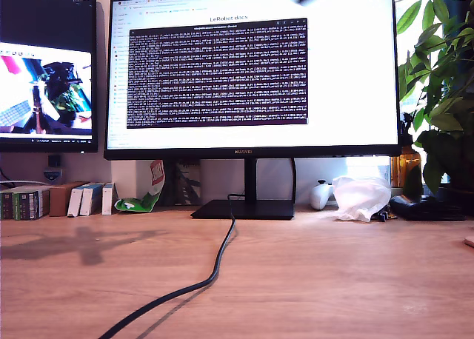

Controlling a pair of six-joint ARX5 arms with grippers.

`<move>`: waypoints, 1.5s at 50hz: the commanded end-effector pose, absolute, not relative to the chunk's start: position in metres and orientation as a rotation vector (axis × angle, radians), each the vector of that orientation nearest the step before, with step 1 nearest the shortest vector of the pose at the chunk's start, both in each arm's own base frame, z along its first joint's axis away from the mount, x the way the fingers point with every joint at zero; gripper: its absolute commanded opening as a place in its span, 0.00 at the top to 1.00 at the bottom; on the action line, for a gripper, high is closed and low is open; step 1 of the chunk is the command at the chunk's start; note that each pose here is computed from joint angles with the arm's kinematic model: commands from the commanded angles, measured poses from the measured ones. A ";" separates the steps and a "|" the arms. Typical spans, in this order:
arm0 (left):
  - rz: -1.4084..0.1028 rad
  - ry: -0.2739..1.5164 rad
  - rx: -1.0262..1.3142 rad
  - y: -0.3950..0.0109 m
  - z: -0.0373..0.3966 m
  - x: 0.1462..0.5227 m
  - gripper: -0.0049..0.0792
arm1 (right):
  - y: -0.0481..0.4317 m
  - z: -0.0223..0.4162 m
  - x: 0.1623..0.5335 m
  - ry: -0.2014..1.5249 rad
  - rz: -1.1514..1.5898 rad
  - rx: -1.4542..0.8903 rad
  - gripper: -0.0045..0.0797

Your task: Pick the metallic laser pointer with your right arm, pass it to your left arm, then place it down to the left side of the table

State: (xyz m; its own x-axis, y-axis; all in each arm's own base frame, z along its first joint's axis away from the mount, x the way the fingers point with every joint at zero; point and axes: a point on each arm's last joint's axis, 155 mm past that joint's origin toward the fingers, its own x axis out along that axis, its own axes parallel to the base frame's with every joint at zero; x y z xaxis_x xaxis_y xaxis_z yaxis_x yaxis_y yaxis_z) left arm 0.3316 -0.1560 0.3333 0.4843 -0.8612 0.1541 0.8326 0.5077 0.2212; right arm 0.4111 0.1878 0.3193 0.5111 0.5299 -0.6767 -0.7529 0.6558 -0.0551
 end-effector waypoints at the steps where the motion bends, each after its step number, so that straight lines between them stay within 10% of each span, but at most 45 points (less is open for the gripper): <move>1: -1.039 -0.230 0.101 -0.156 0.334 0.331 0.96 | 0.187 0.330 0.404 0.663 0.789 -0.348 0.96; 22: -0.981 0.101 -0.084 -0.144 0.285 0.349 0.96 | 0.142 0.333 0.426 0.715 0.589 -0.172 0.96; 47: -0.550 0.659 0.011 -0.077 0.203 0.355 0.96 | 0.075 0.348 0.438 0.694 0.197 -0.231 0.96; 75: -0.513 0.839 -0.016 -0.071 0.170 0.332 0.96 | 0.047 0.326 0.380 0.516 0.084 -0.208 0.96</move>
State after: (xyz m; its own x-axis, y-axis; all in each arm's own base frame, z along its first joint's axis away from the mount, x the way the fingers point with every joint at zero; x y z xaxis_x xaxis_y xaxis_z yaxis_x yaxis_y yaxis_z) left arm 0.3333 -0.0690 0.1783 0.5727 -0.4343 -0.6953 0.4237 0.8829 -0.2025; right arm 0.3830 0.0451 0.3412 0.8726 0.0255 -0.4878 -0.1278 0.9758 -0.1777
